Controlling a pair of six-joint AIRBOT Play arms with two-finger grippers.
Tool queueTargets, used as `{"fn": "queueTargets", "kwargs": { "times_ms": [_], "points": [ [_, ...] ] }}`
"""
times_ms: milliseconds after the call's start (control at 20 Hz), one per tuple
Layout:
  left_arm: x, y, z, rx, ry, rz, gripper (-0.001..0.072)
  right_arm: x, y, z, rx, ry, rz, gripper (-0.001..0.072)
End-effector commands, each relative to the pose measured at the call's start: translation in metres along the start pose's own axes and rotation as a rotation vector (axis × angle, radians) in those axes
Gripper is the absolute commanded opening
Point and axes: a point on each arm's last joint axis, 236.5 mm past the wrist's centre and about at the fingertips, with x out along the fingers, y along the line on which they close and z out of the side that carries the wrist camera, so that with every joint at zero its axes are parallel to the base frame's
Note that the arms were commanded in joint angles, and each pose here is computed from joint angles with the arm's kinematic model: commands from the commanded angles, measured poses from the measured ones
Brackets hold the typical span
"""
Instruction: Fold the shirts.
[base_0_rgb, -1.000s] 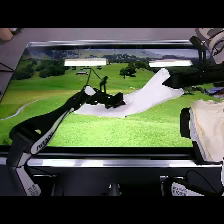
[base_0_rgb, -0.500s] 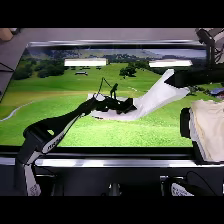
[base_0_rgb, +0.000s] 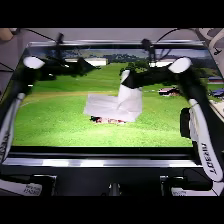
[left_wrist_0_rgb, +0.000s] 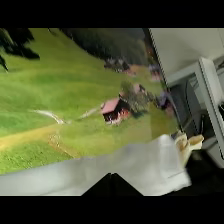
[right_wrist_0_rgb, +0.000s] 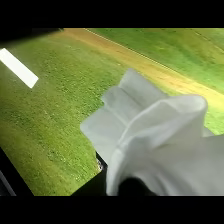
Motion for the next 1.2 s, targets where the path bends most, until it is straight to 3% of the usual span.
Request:
{"fn": "queueTargets", "kwargs": {
  "times_ms": [0,100,150,250,400,550,700,800,1150],
  "points": [
    [-0.103,-0.028,0.042,0.123,-0.144,0.064,0.0025,0.094,0.022,-0.02,0.106,0.003,0.091,0.0019],
    [-0.134,-0.051,0.043,0.182,-0.172,0.079,0.0025,0.138,0.035,-0.047,0.178,0.048,0.162,0.0023],
    [-0.143,-0.059,0.04,0.213,-0.17,0.094,0.0025,0.154,0.04,-0.055,0.205,0.053,0.194,0.0128],
    [-0.152,-0.066,0.027,0.271,-0.134,0.14,0.0025,0.169,0.048,-0.058,0.229,0.031,0.256,0.0682],
    [-0.155,-0.058,0.008,0.301,-0.057,0.194,0.0026,0.144,0.038,-0.048,0.185,0.027,0.279,0.0684],
    [-0.154,-0.044,0.001,0.298,-0.028,0.233,0.0025,0.084,-0.01,-0.046,0.108,0.09,0.204,0.0676],
    [-0.151,-0.034,-0.005,0.28,-0.009,0.246,0.0025,0.0,-0.108,-0.089,0.106,0.306,-0.099,0.0668],
    [-0.148,-0.027,-0.01,0.264,0.004,0.248,0.0026,-0.051,-0.165,-0.144,0.211,0.512,-0.296,0.0667],
    [-0.144,-0.02,-0.014,0.245,0.012,0.25,0.0026,0.005,-0.168,-0.177,0.423,0.432,-0.17,0.0643]
  ]
}}
